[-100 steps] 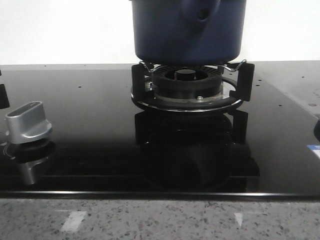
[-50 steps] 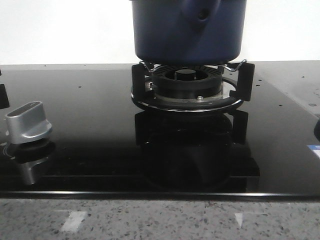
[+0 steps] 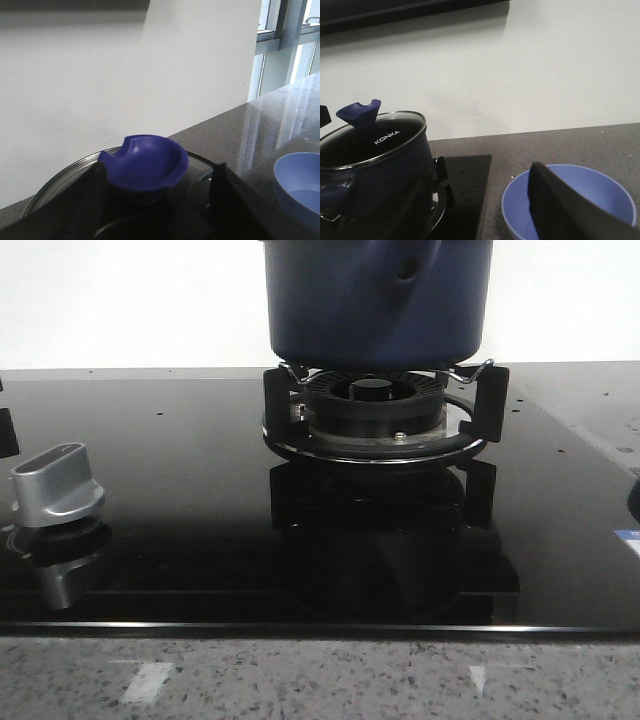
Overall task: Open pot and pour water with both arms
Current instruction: 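Close the left gripper on the blue lid knob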
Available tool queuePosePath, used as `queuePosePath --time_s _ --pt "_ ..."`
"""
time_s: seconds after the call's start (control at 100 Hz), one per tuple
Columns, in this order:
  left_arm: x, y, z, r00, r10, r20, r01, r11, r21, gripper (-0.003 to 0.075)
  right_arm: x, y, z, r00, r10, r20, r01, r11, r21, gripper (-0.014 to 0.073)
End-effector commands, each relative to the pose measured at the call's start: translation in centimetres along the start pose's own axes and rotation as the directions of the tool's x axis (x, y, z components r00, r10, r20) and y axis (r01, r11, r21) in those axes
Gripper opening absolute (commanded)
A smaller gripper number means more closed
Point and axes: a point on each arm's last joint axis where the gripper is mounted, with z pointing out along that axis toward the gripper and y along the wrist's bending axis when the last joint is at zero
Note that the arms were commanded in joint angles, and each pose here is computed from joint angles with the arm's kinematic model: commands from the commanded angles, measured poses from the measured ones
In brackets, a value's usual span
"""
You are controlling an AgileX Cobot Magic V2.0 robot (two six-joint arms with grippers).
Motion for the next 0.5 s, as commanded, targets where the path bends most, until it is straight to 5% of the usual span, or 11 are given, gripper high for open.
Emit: queuePosePath --time_s 0.0,0.49 --pt "-3.0 0.2 -0.1 0.992 -0.026 0.126 0.027 1.000 -0.003 0.0386 -1.6 0.1 0.1 0.996 0.005 0.086 -0.005 1.000 0.003 0.0383" --pt "-1.5 0.2 2.1 0.998 -0.029 0.061 0.030 1.000 -0.006 0.0386 -1.6 0.1 0.1 0.996 0.007 0.086 -0.007 1.000 0.003 0.0383"
